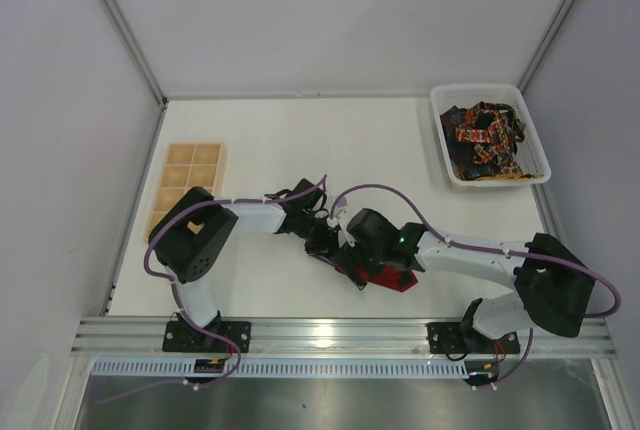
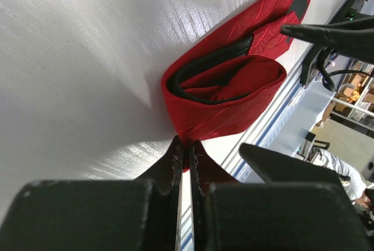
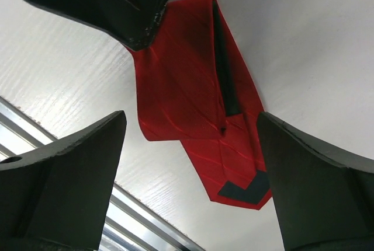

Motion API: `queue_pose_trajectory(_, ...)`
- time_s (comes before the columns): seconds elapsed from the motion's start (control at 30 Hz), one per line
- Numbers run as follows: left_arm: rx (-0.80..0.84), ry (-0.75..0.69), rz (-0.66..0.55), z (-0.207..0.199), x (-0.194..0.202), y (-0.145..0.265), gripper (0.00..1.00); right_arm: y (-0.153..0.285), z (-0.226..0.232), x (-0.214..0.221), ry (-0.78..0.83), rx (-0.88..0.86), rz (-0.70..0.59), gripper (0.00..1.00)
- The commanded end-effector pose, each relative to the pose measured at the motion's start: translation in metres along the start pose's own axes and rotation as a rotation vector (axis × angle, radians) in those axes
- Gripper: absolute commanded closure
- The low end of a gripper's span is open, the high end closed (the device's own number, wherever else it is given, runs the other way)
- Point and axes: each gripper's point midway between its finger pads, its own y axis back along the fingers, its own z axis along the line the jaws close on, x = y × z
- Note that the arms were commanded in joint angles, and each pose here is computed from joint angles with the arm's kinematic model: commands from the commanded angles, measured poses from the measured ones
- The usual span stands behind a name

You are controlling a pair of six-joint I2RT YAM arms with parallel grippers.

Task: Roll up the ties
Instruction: Roll the tie

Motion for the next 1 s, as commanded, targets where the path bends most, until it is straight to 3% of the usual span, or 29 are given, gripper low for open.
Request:
queue_pose_trajectory(0.0,0.034,-0.016,-0.003,-0.005,0.0,0.005,0.99,-0.006,-0.004,-0.009,0.027,0.033,-0.026,0.0)
queue_pose_trajectory(0.97,0.038,-0.019,0.003,-0.002,0.0,0.005,1.0,-0.026,-0.015,0.002,0.02,0.009,0.105,0.02)
